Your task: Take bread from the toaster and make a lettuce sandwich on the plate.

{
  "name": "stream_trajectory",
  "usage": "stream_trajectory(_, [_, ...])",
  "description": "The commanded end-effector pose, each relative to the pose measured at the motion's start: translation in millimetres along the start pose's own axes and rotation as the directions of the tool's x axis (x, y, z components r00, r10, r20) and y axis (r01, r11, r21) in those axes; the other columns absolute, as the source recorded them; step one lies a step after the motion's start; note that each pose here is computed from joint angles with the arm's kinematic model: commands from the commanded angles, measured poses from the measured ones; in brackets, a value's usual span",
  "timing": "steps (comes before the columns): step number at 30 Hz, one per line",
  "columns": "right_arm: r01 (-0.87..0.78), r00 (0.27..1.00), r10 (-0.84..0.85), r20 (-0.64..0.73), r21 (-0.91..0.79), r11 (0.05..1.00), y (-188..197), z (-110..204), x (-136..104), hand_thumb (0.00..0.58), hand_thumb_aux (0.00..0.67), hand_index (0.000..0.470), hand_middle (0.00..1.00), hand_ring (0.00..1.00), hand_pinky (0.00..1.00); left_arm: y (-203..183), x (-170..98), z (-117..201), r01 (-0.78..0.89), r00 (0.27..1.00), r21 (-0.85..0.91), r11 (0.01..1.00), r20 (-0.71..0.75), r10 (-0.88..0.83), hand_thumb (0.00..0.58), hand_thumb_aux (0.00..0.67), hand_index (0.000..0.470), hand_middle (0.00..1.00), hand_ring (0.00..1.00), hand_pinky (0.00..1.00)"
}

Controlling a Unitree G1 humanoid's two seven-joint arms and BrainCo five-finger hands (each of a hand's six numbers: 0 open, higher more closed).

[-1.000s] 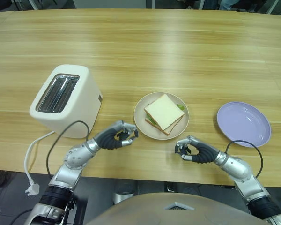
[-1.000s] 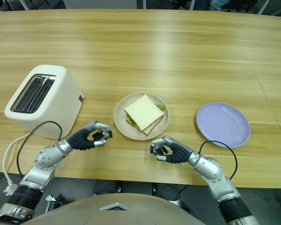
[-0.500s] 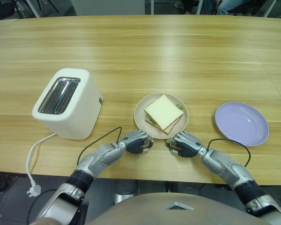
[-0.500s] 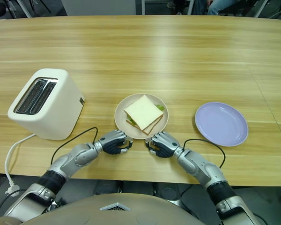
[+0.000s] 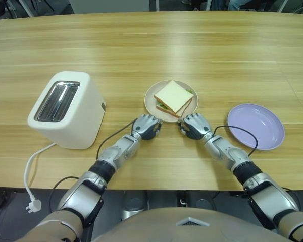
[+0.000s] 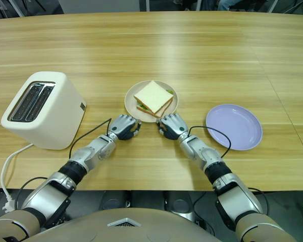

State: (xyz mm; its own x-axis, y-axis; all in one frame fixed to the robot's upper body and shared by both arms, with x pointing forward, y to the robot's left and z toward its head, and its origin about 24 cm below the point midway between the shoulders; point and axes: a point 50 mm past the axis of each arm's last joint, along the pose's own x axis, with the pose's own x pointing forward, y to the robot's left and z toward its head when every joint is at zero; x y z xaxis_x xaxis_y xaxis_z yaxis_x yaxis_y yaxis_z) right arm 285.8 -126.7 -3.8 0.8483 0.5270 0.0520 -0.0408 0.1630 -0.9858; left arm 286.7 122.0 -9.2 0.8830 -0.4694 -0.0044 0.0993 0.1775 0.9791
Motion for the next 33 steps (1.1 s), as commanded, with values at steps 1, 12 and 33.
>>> stream_trajectory(1, [0.049,0.999,-0.05,0.005,0.023,0.999,-2.4,0.2,-8.5,0.58,0.67,0.46,1.0,1.0,1.0,0.0,-10.0,-7.5,-0.049,0.998,-0.021,0.999,-0.032,0.049,0.58,0.67,0.46,1.0,1.0,1.0])
stream_trajectory(12, [0.326,0.942,-0.299,-0.154,0.633,0.702,-32.4,13.1,-84.0,0.0,0.0,0.0,0.0,0.0,0.0,34.0,-64.6,18.1,-0.363,0.914,-0.637,0.68,-0.1,0.394,0.0,0.0,0.0,0.0,0.0,0.0])
stream_trajectory(33, [0.458,0.876,-0.35,-0.332,0.799,0.389,-24.1,33.3,-146.4,0.0,0.0,0.0,0.0,0.0,0.0,31.0,-113.2,48.3,-0.225,0.92,-0.869,0.441,-0.041,0.389,0.0,0.0,0.0,0.0,0.0,0.0])
